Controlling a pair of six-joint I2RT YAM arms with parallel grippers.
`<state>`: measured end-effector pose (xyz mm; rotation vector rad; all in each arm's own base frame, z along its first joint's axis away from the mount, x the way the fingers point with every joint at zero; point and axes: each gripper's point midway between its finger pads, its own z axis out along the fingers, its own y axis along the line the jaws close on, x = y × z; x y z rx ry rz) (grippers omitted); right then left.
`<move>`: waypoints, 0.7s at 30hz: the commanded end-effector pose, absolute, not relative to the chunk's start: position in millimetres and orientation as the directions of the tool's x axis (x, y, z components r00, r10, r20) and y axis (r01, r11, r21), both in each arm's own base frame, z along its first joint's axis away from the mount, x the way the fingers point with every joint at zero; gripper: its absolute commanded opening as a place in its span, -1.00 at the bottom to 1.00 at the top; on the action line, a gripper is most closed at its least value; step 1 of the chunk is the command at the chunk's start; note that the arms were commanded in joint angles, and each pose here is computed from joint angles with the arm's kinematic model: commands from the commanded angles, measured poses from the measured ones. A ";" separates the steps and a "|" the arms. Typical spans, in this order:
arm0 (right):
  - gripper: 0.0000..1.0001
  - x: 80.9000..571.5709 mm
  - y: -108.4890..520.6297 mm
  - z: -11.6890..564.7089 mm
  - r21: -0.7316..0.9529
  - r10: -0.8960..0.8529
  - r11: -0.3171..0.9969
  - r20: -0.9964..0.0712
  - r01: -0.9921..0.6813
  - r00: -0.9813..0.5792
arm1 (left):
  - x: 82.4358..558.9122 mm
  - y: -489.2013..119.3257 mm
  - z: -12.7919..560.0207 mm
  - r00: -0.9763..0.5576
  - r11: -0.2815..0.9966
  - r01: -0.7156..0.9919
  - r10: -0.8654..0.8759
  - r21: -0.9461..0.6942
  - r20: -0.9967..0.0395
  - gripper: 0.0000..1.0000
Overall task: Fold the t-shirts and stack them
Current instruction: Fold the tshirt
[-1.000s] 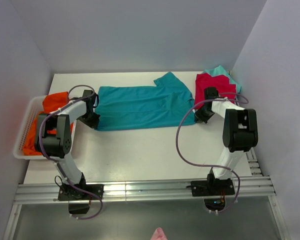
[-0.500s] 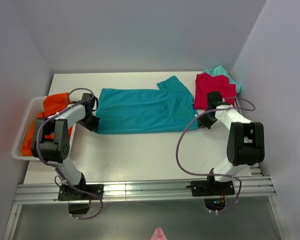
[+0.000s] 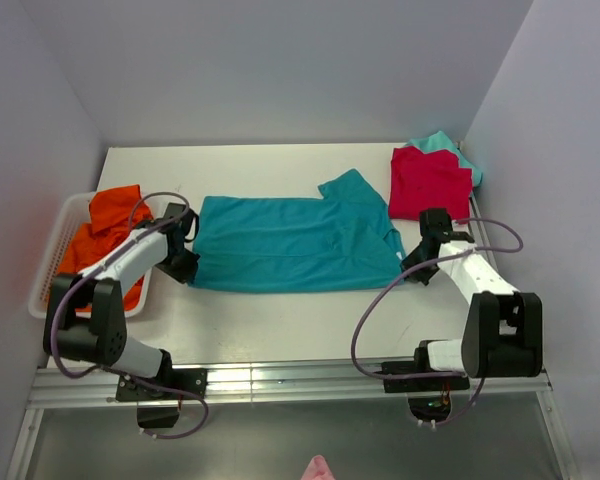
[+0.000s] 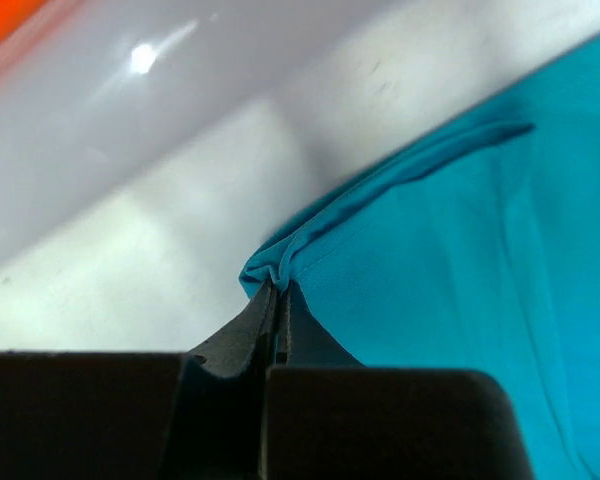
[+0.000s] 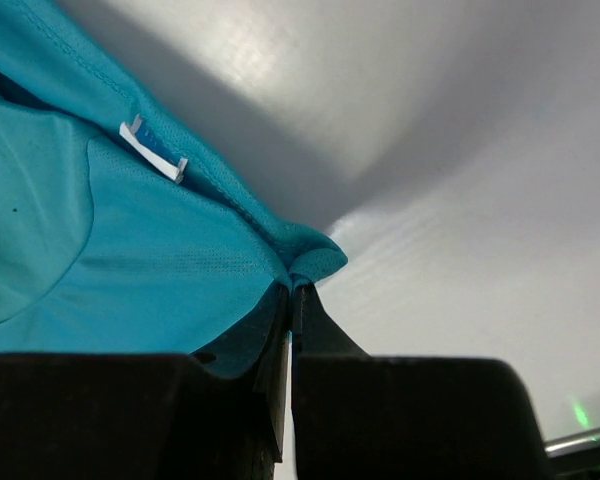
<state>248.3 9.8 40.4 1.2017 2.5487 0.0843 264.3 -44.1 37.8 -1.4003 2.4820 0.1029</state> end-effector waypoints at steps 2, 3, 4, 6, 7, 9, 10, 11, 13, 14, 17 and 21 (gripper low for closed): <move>-1.00 222.0 0.2 39.7 0.146 0.749 0.650 -0.289 0.746 -0.596 | 235.7 -42.2 52.5 -0.450 0.494 -0.865 -0.838 -0.082 -0.309 -0.99; -1.00 218.4 0.4 39.1 0.143 0.747 0.652 -0.290 0.745 -0.598 | 231.1 -42.7 53.0 -0.448 0.492 -0.867 -0.840 -0.083 -0.306 -0.99; -1.00 210.8 -0.2 35.9 0.131 0.748 0.650 -0.283 0.748 -0.600 | 221.1 -41.9 53.1 -0.440 0.482 -0.872 -0.846 -0.080 -0.300 -0.99; -1.00 204.0 -1.8 36.7 0.130 0.746 0.650 -0.297 0.749 -0.596 | 207.2 -41.9 49.3 -0.437 0.475 -0.877 -0.850 -0.072 -0.293 -0.99; -1.00 201.2 -2.7 38.5 0.132 0.748 0.646 -0.304 0.751 -0.590 | 203.5 -41.7 53.3 -0.427 0.471 -0.877 -0.854 -0.093 -0.297 -0.99; -1.00 200.3 -1.6 41.0 0.146 0.747 0.648 -0.310 0.747 -0.587 | 189.1 -40.5 49.9 -0.426 0.465 -0.882 -0.857 -0.076 -0.291 -0.99; -1.00 197.9 -1.0 43.6 0.150 0.756 0.638 -0.309 0.756 -0.577 | 185.8 -40.3 53.8 -0.419 0.462 -0.882 -0.859 -0.096 -0.294 -0.99; -1.00 196.8 -1.3 44.7 0.149 0.761 0.631 -0.309 0.761 -0.571 | 178.3 -39.9 53.9 -0.422 0.463 -0.883 -0.859 -0.085 -0.289 -0.99; -1.00 195.2 -2.9 47.7 0.148 0.764 0.625 -0.318 0.767 -0.561 | 171.3 -38.7 56.1 -0.410 0.455 -0.884 -0.864 -0.107 -0.293 -0.99; -1.00 194.1 -3.0 48.3 0.149 0.768 0.620 -0.317 0.771 -0.557 | 167.4 -37.4 56.7 -0.408 0.454 -0.885 -0.864 -0.106 -0.295 -0.99; -1.00 190.0 -1.3 49.8 0.152 0.779 0.607 -0.306 0.780 -0.547 | 163.6 -34.5 60.0 -0.402 0.454 -0.883 -0.862 -0.120 -0.308 -0.95; -1.00 182.2 0.4 54.7 0.157 0.799 0.582 -0.295 0.798 -0.525 | 164.4 -34.1 64.8 -0.406 0.461 -0.879 -0.859 -0.125 -0.313 -0.70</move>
